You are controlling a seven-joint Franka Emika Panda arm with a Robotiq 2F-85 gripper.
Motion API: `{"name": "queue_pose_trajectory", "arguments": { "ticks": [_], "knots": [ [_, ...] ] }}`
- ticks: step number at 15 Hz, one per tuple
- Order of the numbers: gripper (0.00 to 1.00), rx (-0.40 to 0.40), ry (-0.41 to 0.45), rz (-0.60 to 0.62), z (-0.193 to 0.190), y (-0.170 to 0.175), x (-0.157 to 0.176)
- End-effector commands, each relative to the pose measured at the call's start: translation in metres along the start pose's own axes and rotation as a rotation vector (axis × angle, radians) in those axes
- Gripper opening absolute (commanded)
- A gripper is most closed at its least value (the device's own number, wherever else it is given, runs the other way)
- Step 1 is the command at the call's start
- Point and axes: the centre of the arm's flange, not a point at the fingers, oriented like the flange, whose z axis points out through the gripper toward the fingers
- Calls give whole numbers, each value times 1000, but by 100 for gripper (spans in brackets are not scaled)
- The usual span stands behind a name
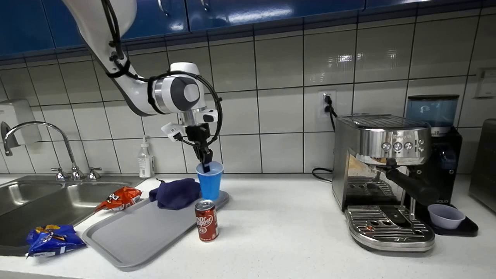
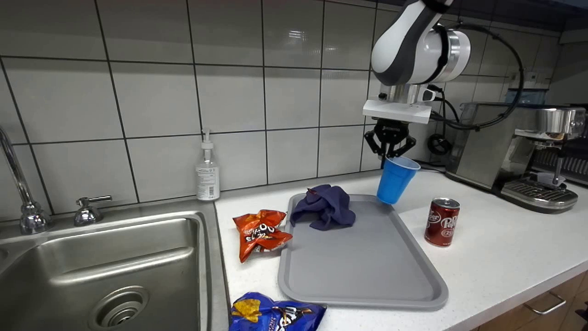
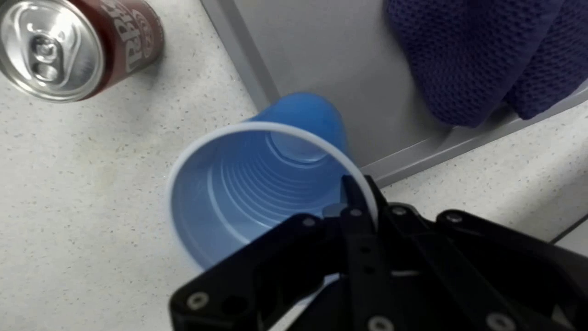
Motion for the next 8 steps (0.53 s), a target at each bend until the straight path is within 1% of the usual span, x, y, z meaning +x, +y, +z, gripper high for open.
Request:
{"name": "queue_pose_trajectory", "arguments": {
  "ticks": [1, 5, 8],
  "knots": [
    [1, 0, 4, -39, 9, -18, -1],
    [1, -26, 6, -78, 21, -33, -7],
    [1, -52, 28, -109, 27, -43, -8]
  ]
}}
